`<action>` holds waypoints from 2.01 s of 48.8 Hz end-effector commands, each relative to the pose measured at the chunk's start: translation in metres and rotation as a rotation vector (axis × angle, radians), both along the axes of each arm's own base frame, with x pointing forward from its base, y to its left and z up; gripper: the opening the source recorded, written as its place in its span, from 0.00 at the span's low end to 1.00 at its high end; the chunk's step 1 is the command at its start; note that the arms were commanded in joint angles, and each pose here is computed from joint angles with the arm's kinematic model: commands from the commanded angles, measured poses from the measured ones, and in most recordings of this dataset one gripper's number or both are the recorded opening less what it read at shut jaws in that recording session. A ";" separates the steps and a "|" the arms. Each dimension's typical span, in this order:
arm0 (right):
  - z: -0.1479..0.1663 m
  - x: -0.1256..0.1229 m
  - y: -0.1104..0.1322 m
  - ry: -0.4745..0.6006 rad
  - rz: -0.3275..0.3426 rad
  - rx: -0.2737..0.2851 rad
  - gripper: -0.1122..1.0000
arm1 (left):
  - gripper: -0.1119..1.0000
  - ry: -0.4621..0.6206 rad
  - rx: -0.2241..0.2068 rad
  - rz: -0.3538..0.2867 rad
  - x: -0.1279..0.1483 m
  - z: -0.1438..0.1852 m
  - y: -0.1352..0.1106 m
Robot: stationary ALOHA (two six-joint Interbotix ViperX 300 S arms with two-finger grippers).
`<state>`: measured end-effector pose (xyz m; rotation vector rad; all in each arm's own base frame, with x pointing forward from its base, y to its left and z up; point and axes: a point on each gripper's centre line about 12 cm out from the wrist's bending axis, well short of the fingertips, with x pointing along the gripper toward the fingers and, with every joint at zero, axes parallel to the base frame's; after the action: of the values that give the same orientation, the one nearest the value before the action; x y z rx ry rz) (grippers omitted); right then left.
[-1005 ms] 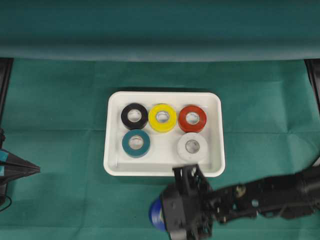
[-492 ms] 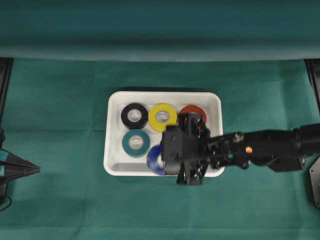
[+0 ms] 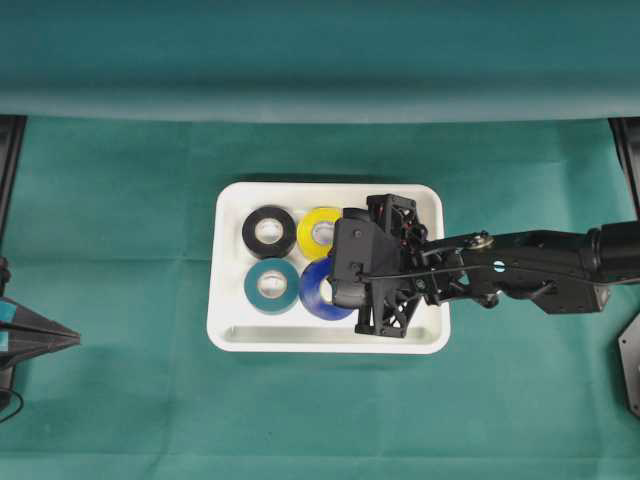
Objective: Put the tape into the white case with the right arm.
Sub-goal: 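Carry the blue tape roll into the tray beside the teal roll, then open the right gripper and withdraw it to the right edge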
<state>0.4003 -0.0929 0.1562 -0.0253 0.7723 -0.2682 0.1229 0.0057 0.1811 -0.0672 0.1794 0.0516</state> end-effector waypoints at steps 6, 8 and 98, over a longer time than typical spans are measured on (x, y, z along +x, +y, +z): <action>0.009 0.002 0.000 -0.028 0.005 -0.005 0.12 | 0.10 -0.012 -0.001 0.000 0.001 0.005 0.000; 0.010 0.003 -0.001 -0.031 0.003 -0.005 0.12 | 0.10 -0.014 -0.001 0.000 0.001 0.005 0.000; 0.012 -0.147 0.030 -0.035 -0.029 0.035 0.60 | 0.10 -0.014 -0.001 0.000 0.001 0.005 0.000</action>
<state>0.2558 -0.0641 0.1597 0.0210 0.7805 -0.2823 0.1229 0.0057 0.1811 -0.0672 0.1794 0.0516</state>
